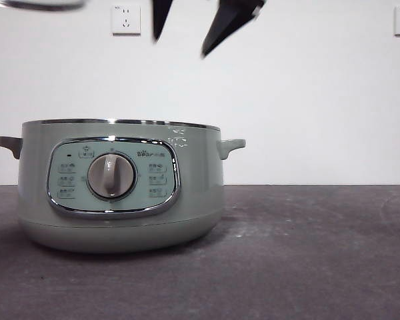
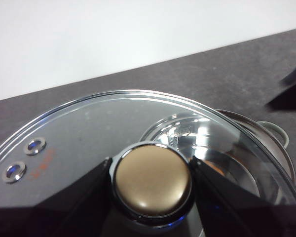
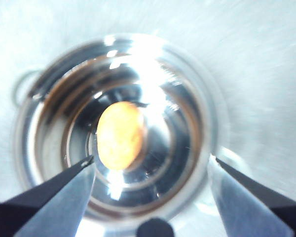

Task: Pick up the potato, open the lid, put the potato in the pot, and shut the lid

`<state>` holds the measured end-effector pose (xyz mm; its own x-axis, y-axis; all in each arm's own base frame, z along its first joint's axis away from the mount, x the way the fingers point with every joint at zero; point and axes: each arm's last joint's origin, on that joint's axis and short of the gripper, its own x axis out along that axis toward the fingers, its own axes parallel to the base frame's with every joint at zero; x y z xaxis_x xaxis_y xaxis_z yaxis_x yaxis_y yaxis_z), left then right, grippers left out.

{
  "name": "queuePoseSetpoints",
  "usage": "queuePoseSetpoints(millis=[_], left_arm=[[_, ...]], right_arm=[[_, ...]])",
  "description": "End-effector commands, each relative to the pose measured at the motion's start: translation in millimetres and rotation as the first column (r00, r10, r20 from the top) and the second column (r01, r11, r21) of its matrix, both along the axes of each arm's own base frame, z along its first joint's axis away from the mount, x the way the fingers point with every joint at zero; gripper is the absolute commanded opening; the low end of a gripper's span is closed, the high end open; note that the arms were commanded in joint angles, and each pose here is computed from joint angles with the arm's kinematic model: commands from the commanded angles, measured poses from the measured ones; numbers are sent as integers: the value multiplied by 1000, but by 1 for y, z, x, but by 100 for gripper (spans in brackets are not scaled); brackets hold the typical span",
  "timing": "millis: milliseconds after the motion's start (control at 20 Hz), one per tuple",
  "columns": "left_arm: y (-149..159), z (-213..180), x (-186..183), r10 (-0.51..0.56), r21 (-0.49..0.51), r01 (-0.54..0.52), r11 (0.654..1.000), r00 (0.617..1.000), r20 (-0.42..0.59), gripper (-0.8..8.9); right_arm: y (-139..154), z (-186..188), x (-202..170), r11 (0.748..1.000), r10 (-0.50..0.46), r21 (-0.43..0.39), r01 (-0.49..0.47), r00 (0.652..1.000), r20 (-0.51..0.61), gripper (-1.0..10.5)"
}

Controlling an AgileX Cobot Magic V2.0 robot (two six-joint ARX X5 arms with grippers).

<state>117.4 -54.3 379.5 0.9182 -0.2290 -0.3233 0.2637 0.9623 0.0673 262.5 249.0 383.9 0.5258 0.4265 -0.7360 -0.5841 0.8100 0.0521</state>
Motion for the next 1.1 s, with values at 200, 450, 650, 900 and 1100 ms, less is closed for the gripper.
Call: queuePoseSetpoints(millis=[200, 450, 650, 900, 1100], left_arm=[[-36, -10, 60, -119, -43, 118, 992, 993, -21, -9], [-63, -39, 106, -167, -65, 161, 985, 981, -99, -9], [-80, -56, 128, -193, -95, 183, 979, 974, -116, -9], [-96, -72, 140, -212, -96, 200, 975, 967, -139, -9], [-98, -80, 142, -205, -80, 193, 978, 960, -188, -9]], right_arm=[[-49, 55, -45, 998, -15, 68, 9, 996, 87, 378], [-77, 76, -76, 996, -17, 90, 7, 994, 111, 378], [-92, 81, -88, 997, -71, 36, 67, 989, 129, 378], [-99, 79, -93, 992, -119, -30, 124, 984, 135, 378], [-100, 80, -94, 992, -119, -30, 124, 984, 135, 378]])
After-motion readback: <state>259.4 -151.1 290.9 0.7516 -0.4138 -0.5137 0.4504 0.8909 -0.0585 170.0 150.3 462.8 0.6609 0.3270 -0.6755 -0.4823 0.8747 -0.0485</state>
